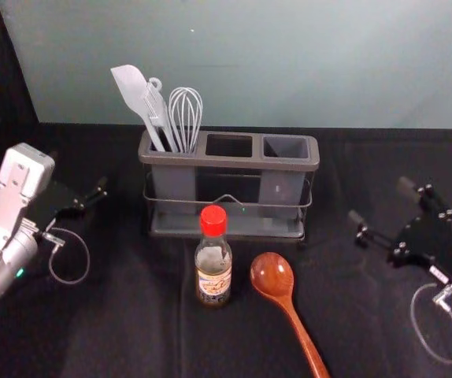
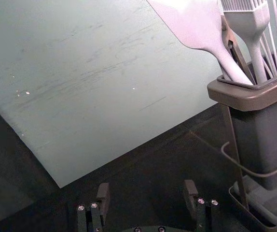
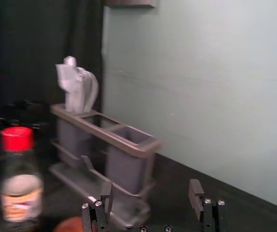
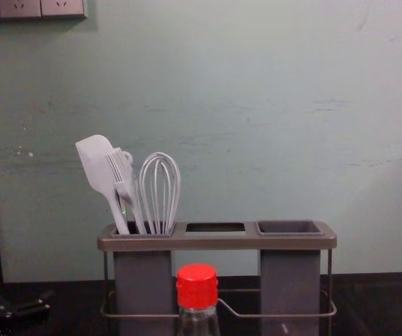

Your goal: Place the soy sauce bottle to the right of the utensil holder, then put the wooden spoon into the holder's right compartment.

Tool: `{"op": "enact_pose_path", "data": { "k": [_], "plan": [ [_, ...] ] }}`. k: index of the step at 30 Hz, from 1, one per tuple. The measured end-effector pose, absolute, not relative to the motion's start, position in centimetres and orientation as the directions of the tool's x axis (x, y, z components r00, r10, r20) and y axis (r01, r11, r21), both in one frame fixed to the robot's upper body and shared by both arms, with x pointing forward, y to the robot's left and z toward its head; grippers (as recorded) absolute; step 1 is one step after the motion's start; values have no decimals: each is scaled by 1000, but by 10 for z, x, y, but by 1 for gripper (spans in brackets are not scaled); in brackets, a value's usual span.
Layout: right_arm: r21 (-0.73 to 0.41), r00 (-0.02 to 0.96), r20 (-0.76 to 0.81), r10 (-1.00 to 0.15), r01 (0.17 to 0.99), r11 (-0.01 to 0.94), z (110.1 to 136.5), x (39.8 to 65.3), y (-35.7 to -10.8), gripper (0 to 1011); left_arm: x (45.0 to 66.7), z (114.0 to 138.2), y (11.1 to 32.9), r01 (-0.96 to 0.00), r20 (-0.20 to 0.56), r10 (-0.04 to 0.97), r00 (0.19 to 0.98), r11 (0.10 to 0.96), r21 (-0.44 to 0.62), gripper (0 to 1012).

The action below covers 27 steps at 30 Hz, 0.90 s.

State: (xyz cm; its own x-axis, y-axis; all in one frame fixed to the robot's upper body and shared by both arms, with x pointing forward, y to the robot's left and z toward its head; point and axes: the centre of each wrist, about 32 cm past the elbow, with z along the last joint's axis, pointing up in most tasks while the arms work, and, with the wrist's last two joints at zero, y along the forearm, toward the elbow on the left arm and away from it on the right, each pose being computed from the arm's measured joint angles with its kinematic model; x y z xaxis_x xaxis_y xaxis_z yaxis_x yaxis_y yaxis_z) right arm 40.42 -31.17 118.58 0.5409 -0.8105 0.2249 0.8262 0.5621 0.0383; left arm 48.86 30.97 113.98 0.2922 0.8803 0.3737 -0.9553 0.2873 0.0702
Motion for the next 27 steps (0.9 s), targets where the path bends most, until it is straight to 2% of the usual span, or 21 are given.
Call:
{"op": "enact_pose_path", "data": {
  "k": [6,11,23,27],
  "plan": [
    [9,660,179,-729,740,672,1190,401,-299,1002,489,1140,310,-955,374,880,292,287,70,1005],
    [-15,737,157,-657,667,745,1191,411,-283,1003,489,1140,310,-955,374,880,292,287,70,1005],
    [-61,839,203,-504,525,849,1196,447,-245,1003,489,1140,310,-955,374,880,292,287,70,1005],
    [-66,853,198,-483,503,862,1196,452,-238,1003,489,1140,310,-955,374,880,292,287,70,1005]
  ]
}}
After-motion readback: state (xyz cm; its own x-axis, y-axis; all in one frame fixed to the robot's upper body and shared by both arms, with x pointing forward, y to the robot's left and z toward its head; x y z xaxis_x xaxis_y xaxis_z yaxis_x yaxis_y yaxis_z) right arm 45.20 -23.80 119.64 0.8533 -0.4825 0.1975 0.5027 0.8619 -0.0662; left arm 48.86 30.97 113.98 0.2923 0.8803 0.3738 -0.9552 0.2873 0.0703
